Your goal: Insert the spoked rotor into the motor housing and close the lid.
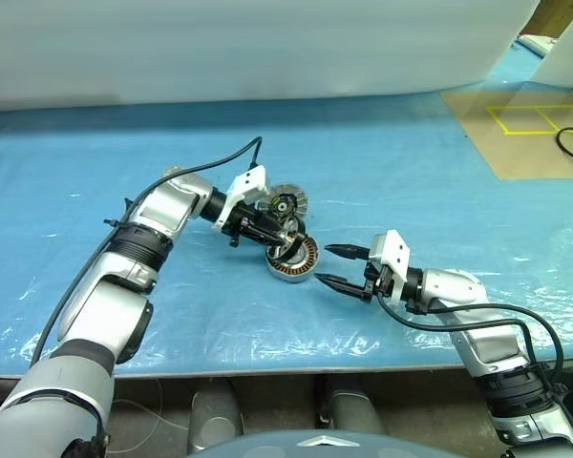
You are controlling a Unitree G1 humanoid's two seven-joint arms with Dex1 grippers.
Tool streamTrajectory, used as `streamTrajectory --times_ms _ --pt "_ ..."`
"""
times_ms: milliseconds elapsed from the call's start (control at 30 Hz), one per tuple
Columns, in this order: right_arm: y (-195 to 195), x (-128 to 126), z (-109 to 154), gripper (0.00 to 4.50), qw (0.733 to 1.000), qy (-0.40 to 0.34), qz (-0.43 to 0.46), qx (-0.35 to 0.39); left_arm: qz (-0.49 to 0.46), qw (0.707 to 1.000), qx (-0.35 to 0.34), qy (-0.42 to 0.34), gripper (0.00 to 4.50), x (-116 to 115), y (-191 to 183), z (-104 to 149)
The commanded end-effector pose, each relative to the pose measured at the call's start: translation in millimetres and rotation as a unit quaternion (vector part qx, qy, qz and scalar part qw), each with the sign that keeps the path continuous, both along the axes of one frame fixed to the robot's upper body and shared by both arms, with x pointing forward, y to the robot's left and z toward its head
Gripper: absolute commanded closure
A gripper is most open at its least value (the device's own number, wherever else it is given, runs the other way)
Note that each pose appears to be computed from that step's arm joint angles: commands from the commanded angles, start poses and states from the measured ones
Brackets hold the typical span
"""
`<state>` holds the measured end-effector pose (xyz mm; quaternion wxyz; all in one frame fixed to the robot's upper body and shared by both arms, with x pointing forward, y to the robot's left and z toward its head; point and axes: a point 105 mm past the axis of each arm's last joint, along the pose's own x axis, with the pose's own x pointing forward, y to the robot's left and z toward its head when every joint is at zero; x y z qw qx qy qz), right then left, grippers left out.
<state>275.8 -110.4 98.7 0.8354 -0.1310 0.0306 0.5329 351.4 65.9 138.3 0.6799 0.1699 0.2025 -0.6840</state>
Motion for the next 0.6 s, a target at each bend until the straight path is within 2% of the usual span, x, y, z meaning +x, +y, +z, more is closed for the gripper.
streamTrajectory --times_ms 33,300,600 --pt "-1.3 2.2 10.2 1.56 1.000 -0.023 -0.002 0.005 -0.010 1.000 0.008 -0.004 3.14 -0.4 -0.7 1.6" --pt "-2.2 3.1 8.0 1.56 1.000 -0.021 -0.004 0.001 -0.027 0.999 0.019 0.013 3.14 -8.9 4.1 -1.8" --pt "-1.0 3.4 9.0 1.56 1.000 -0.022 -0.002 0.003 -0.008 0.999 0.033 -0.001 3.14 -3.1 6.6 -7.5"
